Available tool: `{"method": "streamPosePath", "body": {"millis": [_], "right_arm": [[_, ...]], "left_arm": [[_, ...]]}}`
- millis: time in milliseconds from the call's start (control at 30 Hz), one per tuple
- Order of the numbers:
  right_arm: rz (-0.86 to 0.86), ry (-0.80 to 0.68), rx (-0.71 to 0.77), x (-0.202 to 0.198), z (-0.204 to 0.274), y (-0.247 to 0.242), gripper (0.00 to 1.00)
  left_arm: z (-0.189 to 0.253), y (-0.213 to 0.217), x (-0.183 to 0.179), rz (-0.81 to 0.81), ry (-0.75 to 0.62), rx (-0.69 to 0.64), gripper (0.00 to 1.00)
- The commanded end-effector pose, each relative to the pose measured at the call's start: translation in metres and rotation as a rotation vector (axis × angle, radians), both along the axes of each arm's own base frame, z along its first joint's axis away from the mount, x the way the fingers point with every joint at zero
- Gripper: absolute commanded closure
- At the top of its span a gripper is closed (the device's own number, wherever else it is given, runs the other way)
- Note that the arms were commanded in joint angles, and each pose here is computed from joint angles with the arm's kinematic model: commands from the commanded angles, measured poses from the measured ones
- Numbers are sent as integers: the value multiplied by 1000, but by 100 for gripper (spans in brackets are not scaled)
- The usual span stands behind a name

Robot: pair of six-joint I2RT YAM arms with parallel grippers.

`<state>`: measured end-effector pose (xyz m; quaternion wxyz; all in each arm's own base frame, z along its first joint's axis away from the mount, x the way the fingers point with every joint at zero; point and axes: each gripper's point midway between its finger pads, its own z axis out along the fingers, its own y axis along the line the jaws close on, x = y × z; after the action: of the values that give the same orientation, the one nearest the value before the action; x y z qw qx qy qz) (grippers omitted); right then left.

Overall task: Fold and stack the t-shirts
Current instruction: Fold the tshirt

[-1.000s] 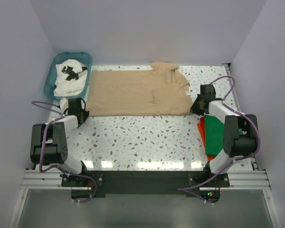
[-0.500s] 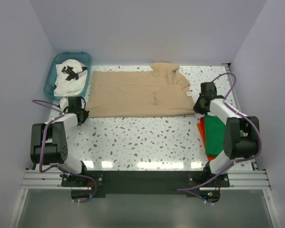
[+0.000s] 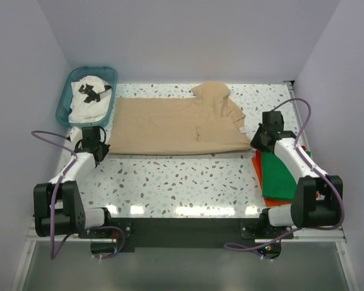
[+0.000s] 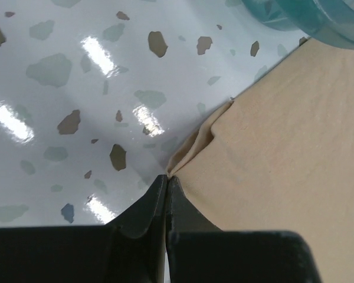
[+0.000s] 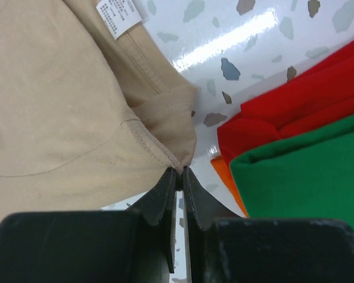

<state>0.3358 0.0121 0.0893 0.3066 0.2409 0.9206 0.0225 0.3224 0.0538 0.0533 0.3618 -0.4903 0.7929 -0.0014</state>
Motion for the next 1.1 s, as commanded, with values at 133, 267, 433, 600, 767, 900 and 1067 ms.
{"method": "streamPosePath", "body": {"millis": [133,267,433,600,767,900,1067], "right_arm": [[11,-12,-2,-46,18,-4,99],[21,-10,38,-73,22,3,99],[28,-10,64,-102,26,6,98],[31,-27,108,-113,36,13,78],[34,-72,87,-108,56,10,50],[76,-87,88,-89,61,14,48],[154,-164,145,-41,76,31,48]], "left_arm": [[12,18,-50,61,49,89,100],[21,19,-68,70,34,105,100],[21,17,-86,80,45,104,100],[23,15,-91,83,38,93,95],[38,12,-81,48,-1,91,60],[64,7,-56,-24,-93,97,57],[97,-7,0,-166,-194,89,57]]}}
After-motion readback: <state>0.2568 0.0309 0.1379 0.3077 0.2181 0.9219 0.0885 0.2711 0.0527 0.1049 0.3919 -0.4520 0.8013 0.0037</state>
